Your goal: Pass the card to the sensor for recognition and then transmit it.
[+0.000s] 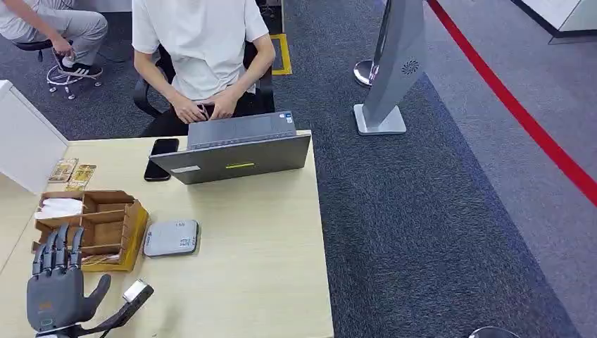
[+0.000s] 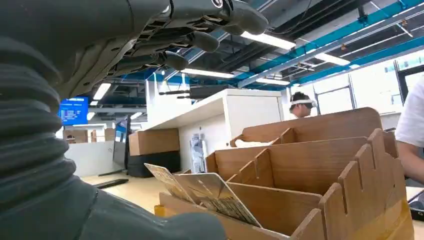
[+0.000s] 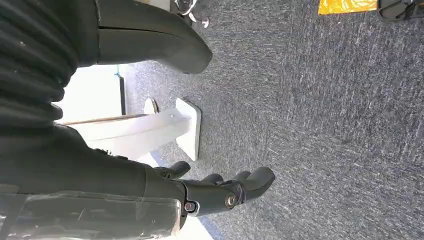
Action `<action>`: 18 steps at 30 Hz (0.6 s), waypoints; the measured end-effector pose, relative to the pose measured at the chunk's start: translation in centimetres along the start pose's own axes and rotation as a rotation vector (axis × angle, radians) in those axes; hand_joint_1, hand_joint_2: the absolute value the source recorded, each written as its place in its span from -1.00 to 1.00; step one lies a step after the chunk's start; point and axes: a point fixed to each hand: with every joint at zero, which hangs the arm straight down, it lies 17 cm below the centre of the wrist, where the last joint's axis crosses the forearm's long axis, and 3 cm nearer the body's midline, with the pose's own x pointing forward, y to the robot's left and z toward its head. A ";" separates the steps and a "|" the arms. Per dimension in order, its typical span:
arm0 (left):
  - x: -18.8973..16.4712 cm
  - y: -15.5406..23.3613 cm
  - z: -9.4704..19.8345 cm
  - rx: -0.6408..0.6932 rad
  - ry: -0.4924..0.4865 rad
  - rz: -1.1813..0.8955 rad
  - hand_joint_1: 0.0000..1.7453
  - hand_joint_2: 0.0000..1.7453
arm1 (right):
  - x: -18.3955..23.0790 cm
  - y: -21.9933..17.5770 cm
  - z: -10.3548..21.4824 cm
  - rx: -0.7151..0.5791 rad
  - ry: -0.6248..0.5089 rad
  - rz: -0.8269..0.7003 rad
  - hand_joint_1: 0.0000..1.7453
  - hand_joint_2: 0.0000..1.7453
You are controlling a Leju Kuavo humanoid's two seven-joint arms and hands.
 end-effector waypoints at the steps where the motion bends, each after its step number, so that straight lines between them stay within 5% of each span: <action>1: 0.0 0.0 0.0 -0.001 0.001 -0.002 -1.00 1.00 | 0.0 0.0 0.0 0.000 0.000 0.000 -1.00 1.00; 12: -0.8 1.4 -0.2 -0.034 -0.024 -0.083 -1.00 1.00 | -0.2 -0.1 -0.1 0.000 0.009 -0.013 -1.00 1.00; 18: -4.1 -0.2 -1.3 -0.193 0.040 -0.167 -1.00 1.00 | -0.5 -0.2 -0.1 0.000 0.019 -0.020 -1.00 1.00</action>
